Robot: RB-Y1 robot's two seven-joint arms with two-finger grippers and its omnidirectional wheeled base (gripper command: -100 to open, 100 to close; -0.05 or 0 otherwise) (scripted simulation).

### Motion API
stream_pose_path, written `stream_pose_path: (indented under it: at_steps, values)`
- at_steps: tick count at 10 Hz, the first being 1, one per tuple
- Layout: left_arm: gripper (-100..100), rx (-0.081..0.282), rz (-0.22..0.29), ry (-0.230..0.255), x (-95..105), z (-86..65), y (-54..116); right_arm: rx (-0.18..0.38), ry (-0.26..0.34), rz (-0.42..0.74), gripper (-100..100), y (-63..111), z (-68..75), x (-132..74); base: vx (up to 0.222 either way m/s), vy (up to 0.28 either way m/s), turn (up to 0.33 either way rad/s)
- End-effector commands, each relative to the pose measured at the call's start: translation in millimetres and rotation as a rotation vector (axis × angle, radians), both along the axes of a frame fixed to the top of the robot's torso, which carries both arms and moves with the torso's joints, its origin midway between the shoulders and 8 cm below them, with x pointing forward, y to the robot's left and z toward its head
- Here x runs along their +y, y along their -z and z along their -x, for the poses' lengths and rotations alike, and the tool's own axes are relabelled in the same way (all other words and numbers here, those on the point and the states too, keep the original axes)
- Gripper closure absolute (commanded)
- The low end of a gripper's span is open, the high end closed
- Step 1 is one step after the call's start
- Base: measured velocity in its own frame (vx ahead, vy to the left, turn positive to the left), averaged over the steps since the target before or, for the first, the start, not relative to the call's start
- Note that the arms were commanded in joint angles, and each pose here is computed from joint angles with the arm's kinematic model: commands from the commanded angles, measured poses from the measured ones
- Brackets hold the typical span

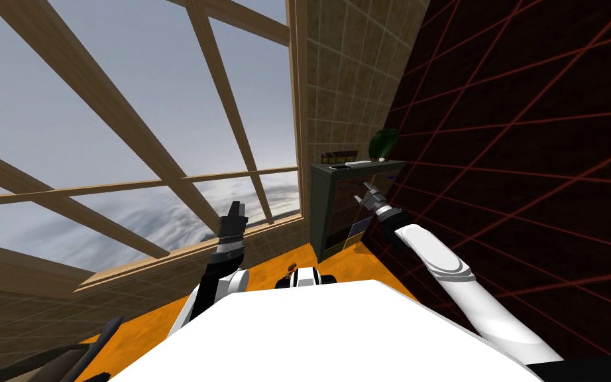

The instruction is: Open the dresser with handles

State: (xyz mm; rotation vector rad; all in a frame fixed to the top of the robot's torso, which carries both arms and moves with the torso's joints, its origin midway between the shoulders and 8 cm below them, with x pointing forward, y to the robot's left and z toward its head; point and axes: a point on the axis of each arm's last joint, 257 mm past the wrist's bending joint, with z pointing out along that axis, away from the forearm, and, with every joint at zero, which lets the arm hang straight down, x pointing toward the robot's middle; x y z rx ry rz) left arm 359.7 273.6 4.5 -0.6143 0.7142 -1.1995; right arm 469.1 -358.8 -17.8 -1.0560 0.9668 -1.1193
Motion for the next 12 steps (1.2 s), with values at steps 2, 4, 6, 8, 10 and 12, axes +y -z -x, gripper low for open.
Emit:
stream_pose_path:
  at_steps: [2,4,6,8,10,12]
  values:
    - [0,0.000,0.000,0.000,0.0,0.0,0.0,0.001,-0.006,-0.005,-100,-5.3,-0.5,-4.4,0.015,0.012,-0.007]
    - [0,0.000,0.000,0.000,0.0,0.0,0.0,0.002,-0.004,-0.007,100,-0.7,0.4,-1.1,0.001,-0.003,0.009]
    - [0,0.000,0.000,0.000,0.0,0.0,-0.1,0.001,-0.019,-0.005,100,-5.6,2.5,2.2,-0.138,-0.025,-0.083]
    - [0,0.000,0.000,0.000,0.0,-0.1,-0.1,0.001,-0.033,-0.004,100,-9.9,4.1,4.7,-0.166,-0.067,-0.057]
    - [0,0.000,0.000,0.000,0.0,0.0,0.0,0.003,-0.025,0.005,-100,-9.9,2.2,0.2,0.002,0.004,-0.002]
    - [0,0.000,0.000,0.000,0.0,0.1,0.0,0.005,-0.022,0.012,-100,-11.1,1.2,-3.4,0.152,0.092,0.006]
